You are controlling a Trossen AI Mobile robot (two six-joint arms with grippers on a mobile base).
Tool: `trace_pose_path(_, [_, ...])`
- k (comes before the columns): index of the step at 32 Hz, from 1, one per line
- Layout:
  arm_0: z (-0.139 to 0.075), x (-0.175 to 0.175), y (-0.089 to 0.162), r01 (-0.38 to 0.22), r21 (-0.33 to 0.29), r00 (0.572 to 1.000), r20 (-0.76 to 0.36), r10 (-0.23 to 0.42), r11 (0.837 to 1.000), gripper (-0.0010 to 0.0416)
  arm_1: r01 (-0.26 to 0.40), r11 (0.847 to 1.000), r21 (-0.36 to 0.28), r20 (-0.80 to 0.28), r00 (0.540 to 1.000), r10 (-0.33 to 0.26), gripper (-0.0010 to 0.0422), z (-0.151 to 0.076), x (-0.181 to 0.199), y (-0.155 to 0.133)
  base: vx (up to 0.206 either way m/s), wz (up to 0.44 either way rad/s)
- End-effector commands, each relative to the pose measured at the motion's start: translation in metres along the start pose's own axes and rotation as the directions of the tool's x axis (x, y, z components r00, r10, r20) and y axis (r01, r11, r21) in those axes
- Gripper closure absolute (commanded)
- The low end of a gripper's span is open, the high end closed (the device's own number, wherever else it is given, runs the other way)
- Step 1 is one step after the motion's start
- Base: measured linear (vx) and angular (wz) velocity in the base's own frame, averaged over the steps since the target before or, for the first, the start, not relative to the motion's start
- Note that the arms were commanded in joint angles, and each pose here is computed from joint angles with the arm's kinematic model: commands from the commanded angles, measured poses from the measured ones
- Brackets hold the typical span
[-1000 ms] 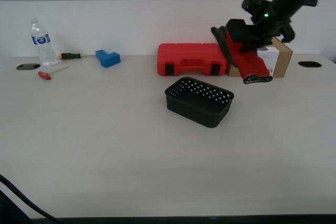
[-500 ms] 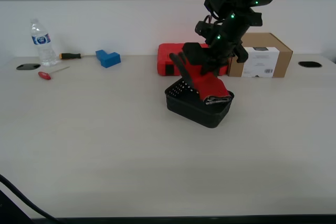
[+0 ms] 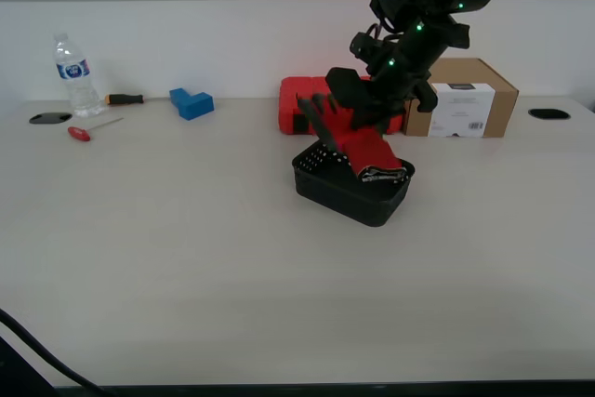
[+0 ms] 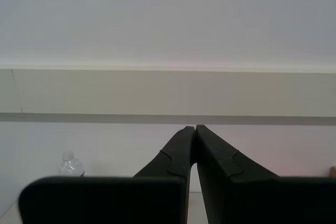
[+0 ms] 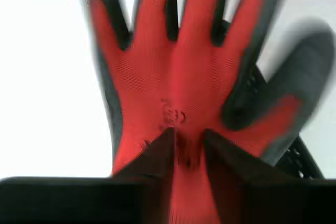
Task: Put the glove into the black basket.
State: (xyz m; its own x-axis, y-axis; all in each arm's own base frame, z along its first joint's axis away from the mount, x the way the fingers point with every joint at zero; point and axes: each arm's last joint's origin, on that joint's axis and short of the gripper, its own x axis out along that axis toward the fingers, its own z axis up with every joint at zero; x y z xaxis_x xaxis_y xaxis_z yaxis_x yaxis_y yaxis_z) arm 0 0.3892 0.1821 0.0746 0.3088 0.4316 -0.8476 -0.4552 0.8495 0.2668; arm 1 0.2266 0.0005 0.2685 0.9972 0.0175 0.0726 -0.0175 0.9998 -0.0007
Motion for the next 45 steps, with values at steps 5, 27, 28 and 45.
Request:
trace_pose_path(5, [0.0001, -0.0002, -0.0028, 0.087, -0.021, 0.996, 0.006, -0.087, 0.996, 0.0182, 0.000, 1.000, 0.000, 0.003, 1.000, 0.000, 0.0412, 0.0004, 0.0001, -0.0001, 0.000, 0.000])
trace_pose_path(27, [0.0019, -0.0013, -0.0025, 0.090, -0.033, 0.996, 0.018, -0.089, 0.995, 0.0147, 0.000, 1.000, 0.000, 0.003, 1.000, 0.000, 0.0412, 0.0004, 0.0001, 0.0000, 0.000, 0.000])
trace_pose_path(28, [0.0019, -0.0013, -0.0025, 0.090, -0.033, 0.996, 0.018, -0.089, 0.995, 0.0146, 0.000, 1.000, 0.000, 0.003, 1.000, 0.000, 0.0412, 0.0004, 0.0001, 0.0000, 0.000, 0.000])
trace_pose_path(45, [0.0019, -0.0013, -0.0025, 0.090, -0.033, 0.996, 0.018, -0.089, 0.995, 0.0146, 0.000, 1.000, 0.000, 0.003, 1.000, 0.000, 0.0412, 0.0004, 0.0001, -0.0001, 0.000, 0.000])
